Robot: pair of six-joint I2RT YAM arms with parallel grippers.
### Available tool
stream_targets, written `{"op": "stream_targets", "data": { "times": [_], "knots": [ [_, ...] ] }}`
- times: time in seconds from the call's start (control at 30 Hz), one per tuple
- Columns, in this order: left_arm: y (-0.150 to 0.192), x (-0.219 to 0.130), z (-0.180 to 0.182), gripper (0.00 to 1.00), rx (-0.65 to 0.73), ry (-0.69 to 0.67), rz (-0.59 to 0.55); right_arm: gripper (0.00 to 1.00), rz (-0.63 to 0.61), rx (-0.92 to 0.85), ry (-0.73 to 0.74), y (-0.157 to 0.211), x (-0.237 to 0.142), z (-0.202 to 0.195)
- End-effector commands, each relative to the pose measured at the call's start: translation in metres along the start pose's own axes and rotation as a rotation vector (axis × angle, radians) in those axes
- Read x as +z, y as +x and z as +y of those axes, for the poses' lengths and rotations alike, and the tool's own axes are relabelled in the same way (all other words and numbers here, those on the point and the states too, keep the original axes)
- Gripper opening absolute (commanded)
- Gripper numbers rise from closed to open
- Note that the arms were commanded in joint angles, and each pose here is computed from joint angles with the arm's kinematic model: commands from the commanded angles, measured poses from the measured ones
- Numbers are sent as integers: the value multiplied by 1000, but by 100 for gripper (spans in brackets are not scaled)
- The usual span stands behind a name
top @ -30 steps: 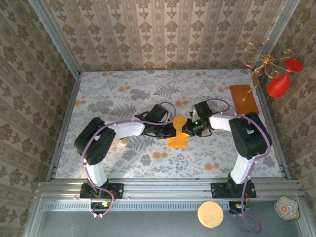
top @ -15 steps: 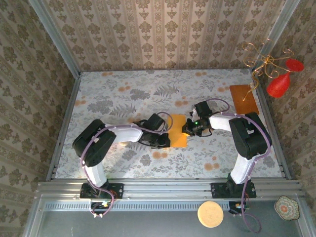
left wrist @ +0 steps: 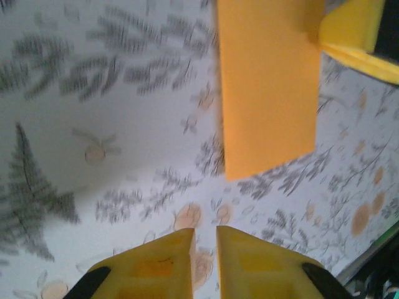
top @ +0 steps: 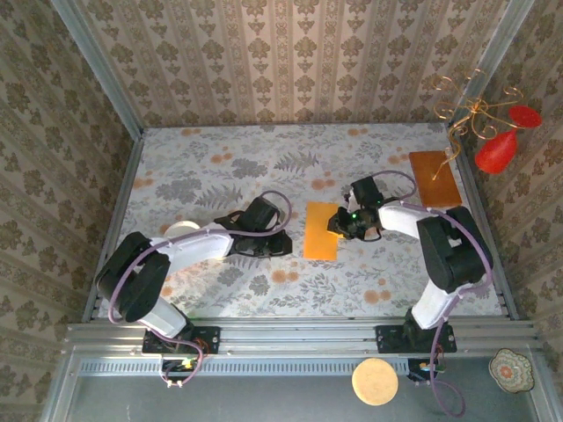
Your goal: Fold a paper plane with a square sheet of paper (pick it up from the middle)
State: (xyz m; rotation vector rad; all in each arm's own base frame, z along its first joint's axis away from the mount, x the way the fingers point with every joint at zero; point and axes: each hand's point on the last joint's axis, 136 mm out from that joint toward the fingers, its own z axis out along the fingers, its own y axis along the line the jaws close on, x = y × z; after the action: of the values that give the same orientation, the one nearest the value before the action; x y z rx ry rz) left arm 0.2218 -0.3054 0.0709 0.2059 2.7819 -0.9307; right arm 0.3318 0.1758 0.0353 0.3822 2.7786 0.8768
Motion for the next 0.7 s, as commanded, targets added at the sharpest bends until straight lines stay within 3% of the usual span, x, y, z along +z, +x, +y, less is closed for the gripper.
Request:
{"op": "stream_targets", "data": {
  "times": [0.0, 0.13, 0.27, 0.67],
  "knots": [
    [-33, -2, -28, 25, 24, 73, -86, 28, -120, -23, -35, -20, -33, 22],
    [-54, 9, -39, 35, 29, 84, -87, 37, -165, 29, -38, -11, -43, 9],
    [-72, 29, -42, 39, 27, 89, -66, 41, -169, 80, -32, 2, -44, -11],
    [-99, 85, -32, 36, -38, 30, 27, 42, -85, 119, -57, 26, -27, -30]
  ]
}}
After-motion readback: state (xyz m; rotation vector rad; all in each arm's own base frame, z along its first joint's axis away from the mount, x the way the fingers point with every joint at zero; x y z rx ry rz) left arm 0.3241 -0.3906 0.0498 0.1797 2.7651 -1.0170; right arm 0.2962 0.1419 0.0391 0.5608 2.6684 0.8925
